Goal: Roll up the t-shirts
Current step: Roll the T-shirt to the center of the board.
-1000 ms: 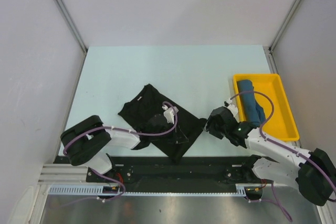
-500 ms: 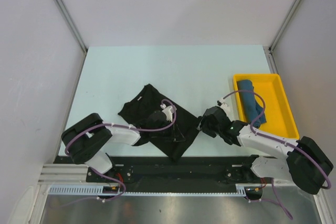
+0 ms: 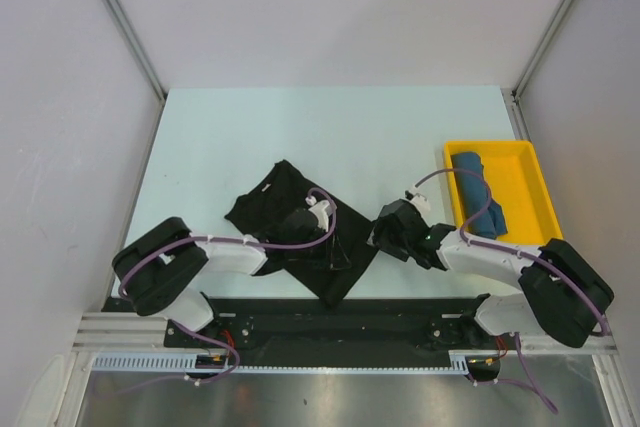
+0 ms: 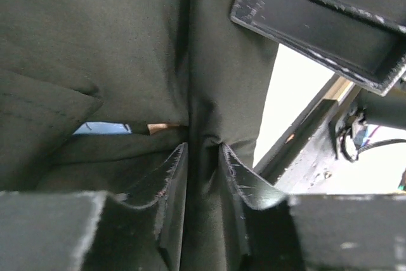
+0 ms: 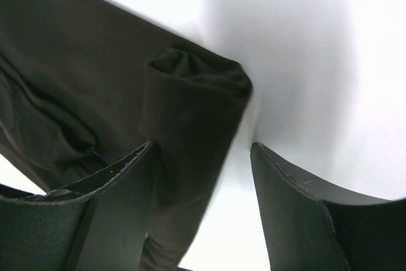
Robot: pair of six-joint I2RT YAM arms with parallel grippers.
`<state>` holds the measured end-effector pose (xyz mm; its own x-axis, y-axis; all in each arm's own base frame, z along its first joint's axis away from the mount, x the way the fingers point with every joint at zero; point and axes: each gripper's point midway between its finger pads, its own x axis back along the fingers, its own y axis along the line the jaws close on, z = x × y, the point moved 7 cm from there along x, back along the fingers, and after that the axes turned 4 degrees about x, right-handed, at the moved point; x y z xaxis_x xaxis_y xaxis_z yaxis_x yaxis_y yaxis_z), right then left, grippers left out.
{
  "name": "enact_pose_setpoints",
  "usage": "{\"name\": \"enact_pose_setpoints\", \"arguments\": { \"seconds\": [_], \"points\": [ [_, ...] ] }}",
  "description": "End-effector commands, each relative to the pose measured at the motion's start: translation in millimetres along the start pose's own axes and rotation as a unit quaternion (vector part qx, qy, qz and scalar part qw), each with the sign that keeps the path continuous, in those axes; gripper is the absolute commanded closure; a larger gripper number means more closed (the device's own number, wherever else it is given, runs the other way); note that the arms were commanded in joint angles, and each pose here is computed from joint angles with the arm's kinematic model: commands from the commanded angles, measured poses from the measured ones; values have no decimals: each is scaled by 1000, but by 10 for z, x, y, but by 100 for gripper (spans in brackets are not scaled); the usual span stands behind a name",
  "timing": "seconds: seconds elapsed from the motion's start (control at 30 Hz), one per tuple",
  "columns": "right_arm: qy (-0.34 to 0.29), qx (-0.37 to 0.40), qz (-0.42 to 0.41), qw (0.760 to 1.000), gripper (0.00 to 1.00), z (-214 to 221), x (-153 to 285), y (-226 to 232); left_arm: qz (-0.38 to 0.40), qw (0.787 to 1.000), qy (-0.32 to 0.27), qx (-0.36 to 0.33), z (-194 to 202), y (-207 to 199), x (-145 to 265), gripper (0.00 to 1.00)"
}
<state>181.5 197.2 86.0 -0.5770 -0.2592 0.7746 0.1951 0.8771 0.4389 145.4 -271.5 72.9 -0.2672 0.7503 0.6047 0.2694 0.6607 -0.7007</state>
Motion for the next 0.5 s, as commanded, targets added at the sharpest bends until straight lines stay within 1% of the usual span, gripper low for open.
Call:
{"name": "enact_pose_setpoints", "arguments": {
  "seconds": [0.0,0.1,0.13,0.2,0.23,0.3,0.33,0.37,0.47],
  "points": [
    [-9,12,13,1000,34,-43,-80,53,-12,999,-23,-40,-145,-74,92,65],
    [-6,18,23,1000,32,-36,-114,38,-14,998,-30,-56,-196,-135,172,61],
    [-5,19,24,1000,32,-31,-121,38,-12,997,-43,-64,-247,-192,223,60],
    [1,22,31,999,31,-13,-139,21,-23,995,-47,-81,-254,-211,293,56],
    [2,25,31,999,31,-9,-146,22,-26,993,-68,-90,-325,-278,357,55],
    [6,27,34,999,31,-4,-158,25,-46,991,-68,-109,-294,-294,413,53],
    [9,30,38,999,32,2,-171,23,-48,989,-76,-117,-315,-344,446,53],
    [10,32,42,999,33,1,-177,14,-65,987,-77,-128,-282,-352,486,52],
    [19,38,48,998,41,25,-202,6,-78,983,-85,-146,-246,-429,533,52]
  ]
}}
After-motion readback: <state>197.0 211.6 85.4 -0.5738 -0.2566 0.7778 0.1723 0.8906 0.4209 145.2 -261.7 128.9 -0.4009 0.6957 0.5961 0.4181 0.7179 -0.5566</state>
